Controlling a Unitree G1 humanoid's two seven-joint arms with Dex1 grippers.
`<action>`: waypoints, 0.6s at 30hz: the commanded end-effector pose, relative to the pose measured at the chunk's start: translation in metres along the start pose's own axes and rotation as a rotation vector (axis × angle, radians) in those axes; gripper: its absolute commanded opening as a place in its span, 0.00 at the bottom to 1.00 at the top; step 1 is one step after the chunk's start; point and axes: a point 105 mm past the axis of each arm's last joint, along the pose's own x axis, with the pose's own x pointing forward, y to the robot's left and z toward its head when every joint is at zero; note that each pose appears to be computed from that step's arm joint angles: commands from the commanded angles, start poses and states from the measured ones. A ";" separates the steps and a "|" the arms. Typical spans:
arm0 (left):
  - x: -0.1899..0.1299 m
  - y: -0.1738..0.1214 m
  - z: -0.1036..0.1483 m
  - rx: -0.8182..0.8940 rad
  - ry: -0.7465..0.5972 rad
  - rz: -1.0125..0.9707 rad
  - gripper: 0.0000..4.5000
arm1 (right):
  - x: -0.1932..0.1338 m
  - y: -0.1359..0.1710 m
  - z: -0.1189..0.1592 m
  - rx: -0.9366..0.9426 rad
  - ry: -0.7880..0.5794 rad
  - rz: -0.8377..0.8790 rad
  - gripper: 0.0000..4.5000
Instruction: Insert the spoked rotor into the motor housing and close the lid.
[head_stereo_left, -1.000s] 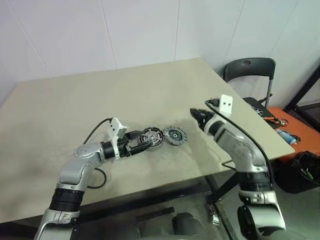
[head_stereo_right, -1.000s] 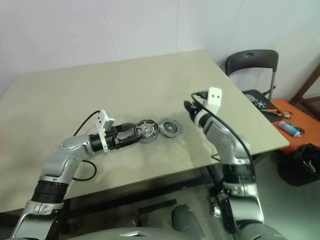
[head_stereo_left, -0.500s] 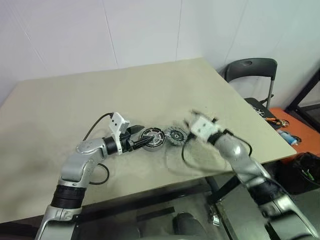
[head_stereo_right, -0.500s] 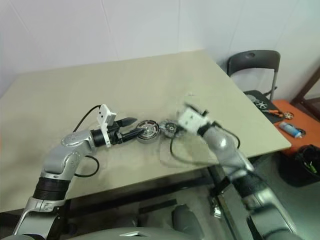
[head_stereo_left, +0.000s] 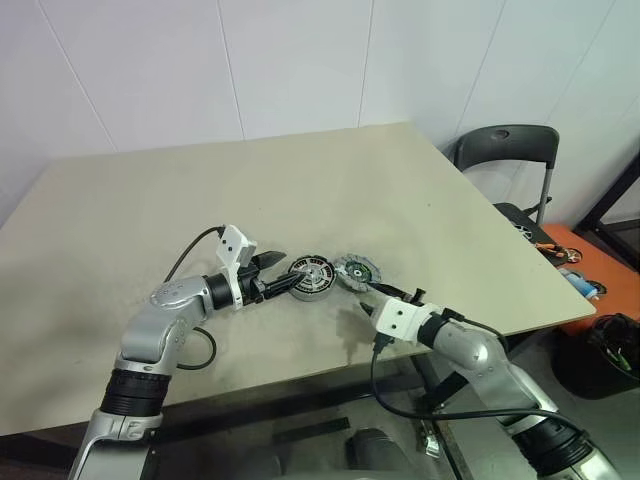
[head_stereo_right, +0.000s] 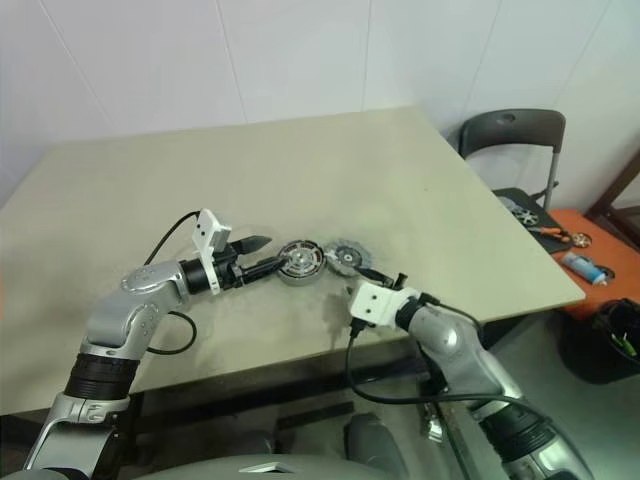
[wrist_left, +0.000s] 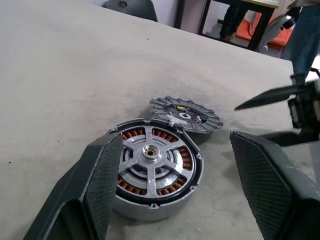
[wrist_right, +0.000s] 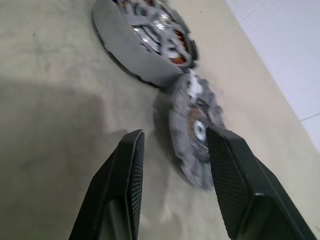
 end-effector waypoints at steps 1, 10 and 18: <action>0.001 0.000 0.015 0.041 -0.041 -0.003 0.81 | 0.005 0.000 0.003 -0.023 -0.007 -0.025 0.45; 0.002 0.003 0.014 0.040 -0.043 0.001 0.81 | 0.009 0.003 -0.006 -0.042 0.026 -0.040 0.45; 0.002 0.002 0.008 0.029 -0.040 -0.002 0.81 | 0.007 -0.016 -0.021 -0.138 0.091 -0.150 0.45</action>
